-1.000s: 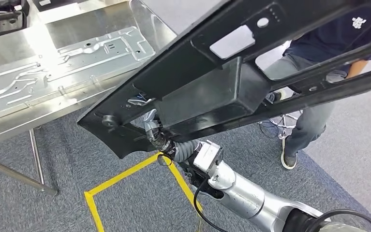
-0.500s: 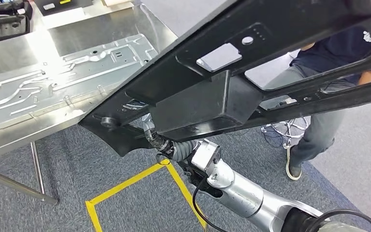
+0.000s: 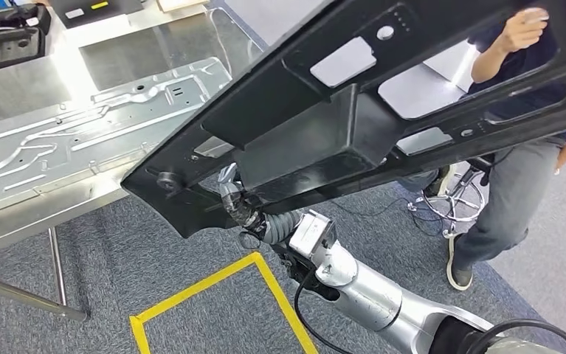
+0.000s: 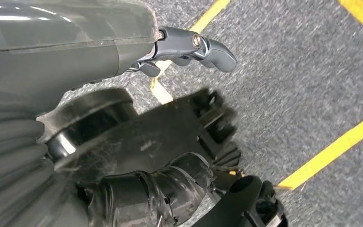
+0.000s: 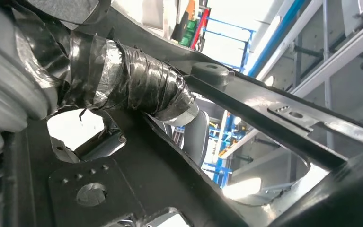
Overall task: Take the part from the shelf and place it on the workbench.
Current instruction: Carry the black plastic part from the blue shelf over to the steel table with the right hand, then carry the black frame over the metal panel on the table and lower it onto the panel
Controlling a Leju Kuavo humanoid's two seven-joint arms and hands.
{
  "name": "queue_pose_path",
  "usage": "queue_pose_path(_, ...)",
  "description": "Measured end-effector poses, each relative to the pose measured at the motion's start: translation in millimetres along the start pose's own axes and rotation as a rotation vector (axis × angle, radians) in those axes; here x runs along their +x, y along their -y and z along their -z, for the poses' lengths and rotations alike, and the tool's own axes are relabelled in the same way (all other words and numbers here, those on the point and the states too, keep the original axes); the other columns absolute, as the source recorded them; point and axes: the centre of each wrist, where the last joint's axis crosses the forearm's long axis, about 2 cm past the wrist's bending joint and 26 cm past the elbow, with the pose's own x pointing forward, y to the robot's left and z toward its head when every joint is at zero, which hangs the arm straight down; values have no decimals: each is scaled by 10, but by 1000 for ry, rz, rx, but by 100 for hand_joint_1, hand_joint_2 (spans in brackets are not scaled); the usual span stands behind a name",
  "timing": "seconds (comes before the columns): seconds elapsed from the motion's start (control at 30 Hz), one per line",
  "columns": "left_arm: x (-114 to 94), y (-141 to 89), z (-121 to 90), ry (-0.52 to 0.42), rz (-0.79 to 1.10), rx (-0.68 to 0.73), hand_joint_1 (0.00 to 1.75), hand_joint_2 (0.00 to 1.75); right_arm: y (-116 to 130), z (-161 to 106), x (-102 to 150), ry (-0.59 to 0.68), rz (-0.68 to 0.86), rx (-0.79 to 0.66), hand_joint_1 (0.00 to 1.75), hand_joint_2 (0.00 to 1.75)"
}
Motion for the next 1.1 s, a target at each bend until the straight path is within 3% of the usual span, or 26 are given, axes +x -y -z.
queue_pose_path(1.1, 21, -13, 16, 3, 5, -9, 0, 175, 3, 8, -5, 9, 19, -4, 175, 175)
